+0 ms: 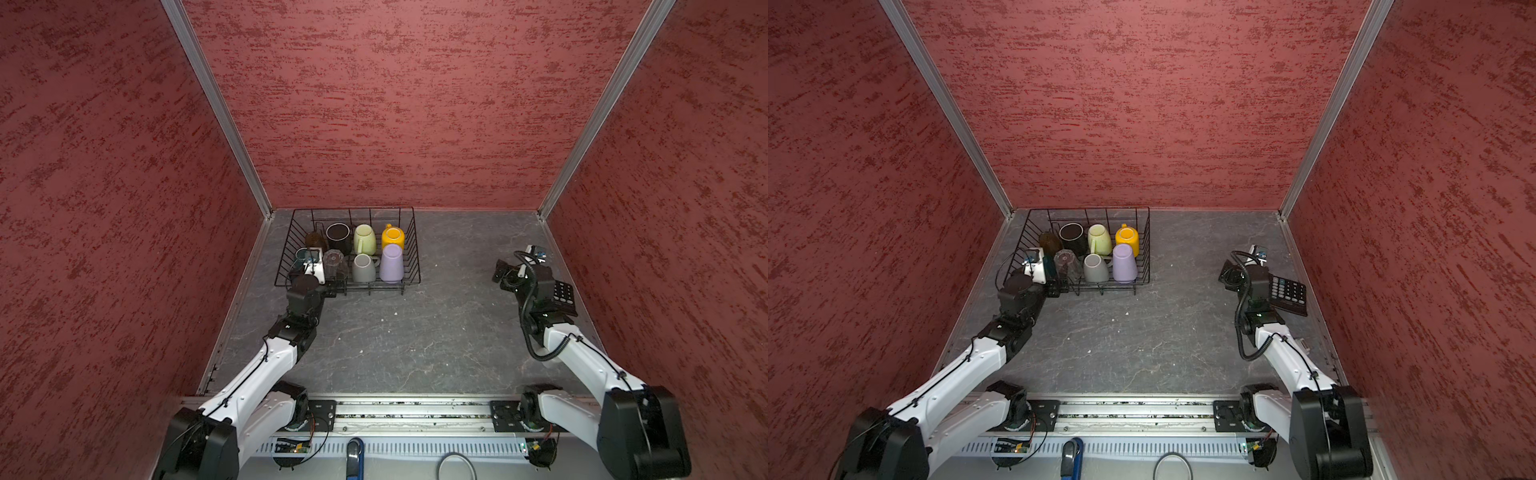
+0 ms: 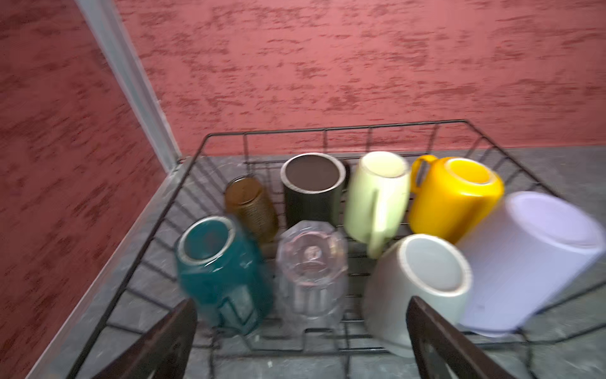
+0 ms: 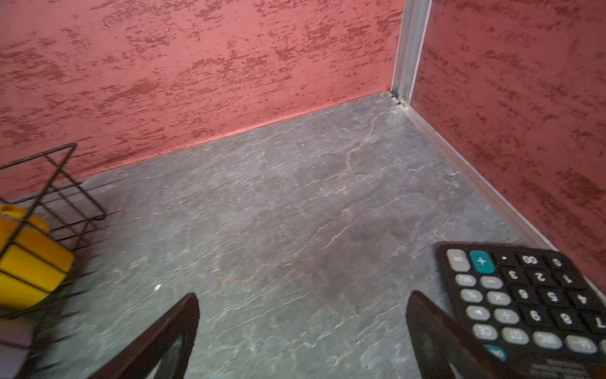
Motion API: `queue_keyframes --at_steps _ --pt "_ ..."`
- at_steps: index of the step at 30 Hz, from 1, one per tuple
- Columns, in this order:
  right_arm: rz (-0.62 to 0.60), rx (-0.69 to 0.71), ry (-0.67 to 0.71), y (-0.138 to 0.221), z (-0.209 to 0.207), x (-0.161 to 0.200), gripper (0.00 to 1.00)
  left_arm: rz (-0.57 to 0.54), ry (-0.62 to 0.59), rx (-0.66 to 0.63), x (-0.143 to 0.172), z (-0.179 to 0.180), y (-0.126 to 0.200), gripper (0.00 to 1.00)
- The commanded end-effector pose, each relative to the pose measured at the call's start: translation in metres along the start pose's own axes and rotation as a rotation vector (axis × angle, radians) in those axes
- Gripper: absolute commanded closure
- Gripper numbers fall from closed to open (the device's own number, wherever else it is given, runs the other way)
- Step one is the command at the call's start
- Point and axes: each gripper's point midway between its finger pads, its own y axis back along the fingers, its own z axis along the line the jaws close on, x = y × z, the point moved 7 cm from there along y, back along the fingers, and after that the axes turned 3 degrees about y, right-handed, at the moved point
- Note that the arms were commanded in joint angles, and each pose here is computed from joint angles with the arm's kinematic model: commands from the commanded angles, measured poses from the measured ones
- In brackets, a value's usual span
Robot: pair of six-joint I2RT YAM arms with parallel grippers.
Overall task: Load cups into a dish rack
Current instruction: Reset both arms
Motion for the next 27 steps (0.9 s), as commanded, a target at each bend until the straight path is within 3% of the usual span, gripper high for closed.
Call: queue_keyframes --at_steps 1,6,16,22,27 --pt "-0.188 0.047 0.037 -0.006 -0.01 -0.013 0.01 -0.128 0.084 -0.064 0.0 0.019 -0.003 0.01" --pt "-0.266 0.056 0.109 -0.016 -0.018 0.005 0.01 -0.078 0.037 -0.111 0.037 0.028 -0.021 0.0" --pt "-0.317 0.003 0.128 -0.02 -0.023 0.038 0.01 -0.1 0.005 -0.047 0.045 0.024 -0.059 0.0" --pt "-0.296 0.059 0.112 -0.028 -0.026 0.035 0.01 -0.085 0.066 -0.086 0.046 0.036 -0.062 0.0" --pt "-0.348 0.038 0.111 -0.016 -0.026 0.037 0.01 -0.076 0.068 -0.087 0.046 0.037 -0.064 0.0"
